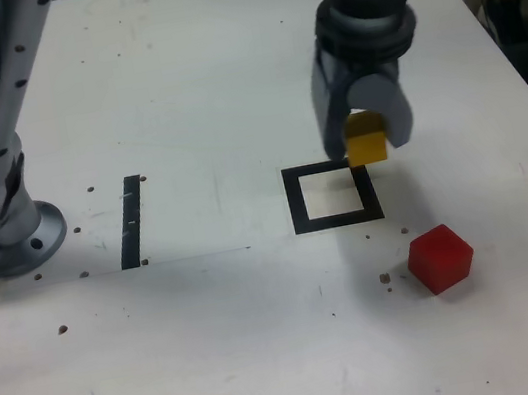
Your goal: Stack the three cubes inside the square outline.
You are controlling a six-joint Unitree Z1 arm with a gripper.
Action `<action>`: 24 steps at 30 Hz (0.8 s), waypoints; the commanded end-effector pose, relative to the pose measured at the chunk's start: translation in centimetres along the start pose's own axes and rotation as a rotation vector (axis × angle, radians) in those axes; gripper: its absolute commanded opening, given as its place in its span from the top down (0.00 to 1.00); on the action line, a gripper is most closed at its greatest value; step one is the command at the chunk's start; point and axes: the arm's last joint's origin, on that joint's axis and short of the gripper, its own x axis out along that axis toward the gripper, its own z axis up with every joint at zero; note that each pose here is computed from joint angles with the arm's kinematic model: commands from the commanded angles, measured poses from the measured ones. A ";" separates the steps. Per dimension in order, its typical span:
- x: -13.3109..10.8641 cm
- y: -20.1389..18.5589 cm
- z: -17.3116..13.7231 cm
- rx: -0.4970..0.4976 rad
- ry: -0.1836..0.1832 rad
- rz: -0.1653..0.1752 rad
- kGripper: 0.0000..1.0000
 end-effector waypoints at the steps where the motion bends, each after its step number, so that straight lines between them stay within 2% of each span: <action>1: 0.4 -0.6 0.9 0.020 0.008 0.010 0.83; 8: 1.9 -1.8 3.2 0.042 0.038 -0.009 0.83; 17: 2.8 -1.9 3.4 0.046 0.066 -0.013 0.80; 20: 2.9 -2.0 3.4 0.052 0.083 -0.021 0.71; 22: 3.1 -2.1 3.3 0.057 0.097 -0.031 0.60; 24: 3.4 -2.2 3.4 0.064 0.108 -0.044 0.44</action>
